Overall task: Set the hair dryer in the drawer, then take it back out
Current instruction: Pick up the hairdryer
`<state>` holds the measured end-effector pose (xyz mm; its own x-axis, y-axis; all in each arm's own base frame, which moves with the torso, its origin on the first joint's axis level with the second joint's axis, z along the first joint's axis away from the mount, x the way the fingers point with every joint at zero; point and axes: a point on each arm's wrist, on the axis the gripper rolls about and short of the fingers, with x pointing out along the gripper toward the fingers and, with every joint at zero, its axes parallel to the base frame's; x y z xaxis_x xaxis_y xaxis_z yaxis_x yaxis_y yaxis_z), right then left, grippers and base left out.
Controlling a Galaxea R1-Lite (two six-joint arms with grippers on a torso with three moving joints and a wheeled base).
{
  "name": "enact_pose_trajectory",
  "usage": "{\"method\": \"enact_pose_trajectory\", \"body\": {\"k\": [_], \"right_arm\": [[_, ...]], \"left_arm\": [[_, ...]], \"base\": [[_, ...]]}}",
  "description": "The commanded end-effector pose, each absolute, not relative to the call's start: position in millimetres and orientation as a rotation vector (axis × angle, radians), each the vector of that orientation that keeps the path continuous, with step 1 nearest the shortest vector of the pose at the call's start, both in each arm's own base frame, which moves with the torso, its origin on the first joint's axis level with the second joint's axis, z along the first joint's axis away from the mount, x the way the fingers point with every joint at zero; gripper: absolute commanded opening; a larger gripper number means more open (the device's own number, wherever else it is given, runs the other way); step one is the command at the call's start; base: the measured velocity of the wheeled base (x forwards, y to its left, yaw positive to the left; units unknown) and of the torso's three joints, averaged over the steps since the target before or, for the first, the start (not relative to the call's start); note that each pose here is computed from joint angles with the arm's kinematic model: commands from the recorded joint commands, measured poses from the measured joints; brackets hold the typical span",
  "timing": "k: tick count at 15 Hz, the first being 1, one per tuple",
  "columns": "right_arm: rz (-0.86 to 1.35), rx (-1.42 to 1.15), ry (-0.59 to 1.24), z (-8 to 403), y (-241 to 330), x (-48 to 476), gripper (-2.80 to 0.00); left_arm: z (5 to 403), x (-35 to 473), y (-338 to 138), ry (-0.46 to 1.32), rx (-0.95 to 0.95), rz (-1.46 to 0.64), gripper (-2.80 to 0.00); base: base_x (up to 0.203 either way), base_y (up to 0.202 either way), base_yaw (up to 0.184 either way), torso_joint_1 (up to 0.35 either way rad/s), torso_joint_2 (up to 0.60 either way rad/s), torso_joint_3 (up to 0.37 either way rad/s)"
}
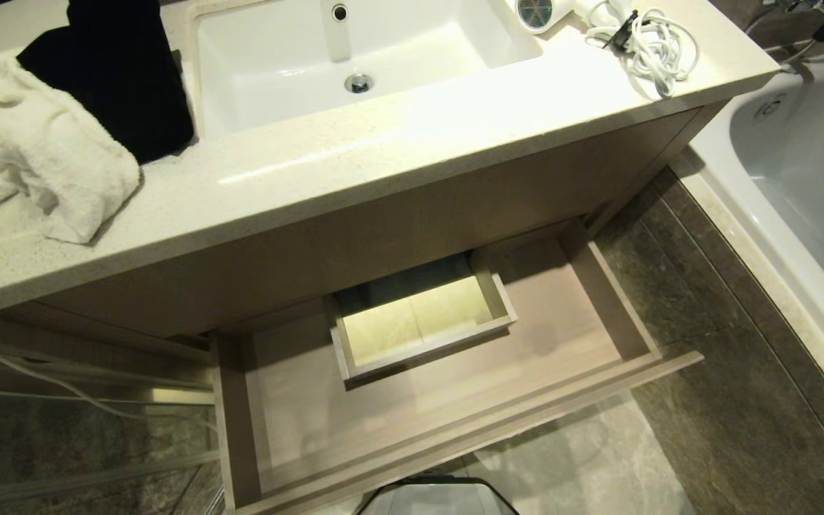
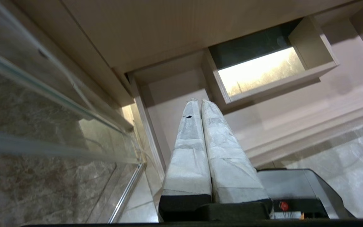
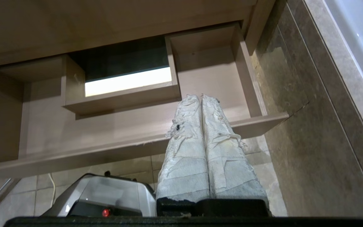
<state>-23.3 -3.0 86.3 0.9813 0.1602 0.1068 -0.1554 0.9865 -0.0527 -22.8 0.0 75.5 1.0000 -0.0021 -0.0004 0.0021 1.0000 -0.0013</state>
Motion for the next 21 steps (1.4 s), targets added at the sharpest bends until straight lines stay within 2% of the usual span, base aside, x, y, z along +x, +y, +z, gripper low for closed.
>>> {"method": "enact_pose_trajectory", "body": {"k": [1, 17, 21], "right_arm": [[0.160, -0.042, -0.110, 74.3, -2.9, -23.0, -2.80], [0.161, -0.045, -0.113, 74.6, -2.9, -23.0, -2.80], [0.161, -0.045, -0.110, 74.3, -2.9, -23.0, -2.80]], "left_arm": [[75.5, -22.8, 0.0, 0.000, -0.002, -0.002, -2.80], [75.0, -22.8, 0.0, 0.000, -0.002, -0.003, -2.80], [75.2, -22.7, 0.0, 0.001, -0.002, -0.003, -2.80]], "base": [[0.000, 0.000, 0.000, 0.272, -0.01, 0.243], [0.000, 0.000, 0.000, 0.326, -0.13, 0.197], [0.000, 0.000, 0.000, 0.122, -0.08, 0.048]]}}
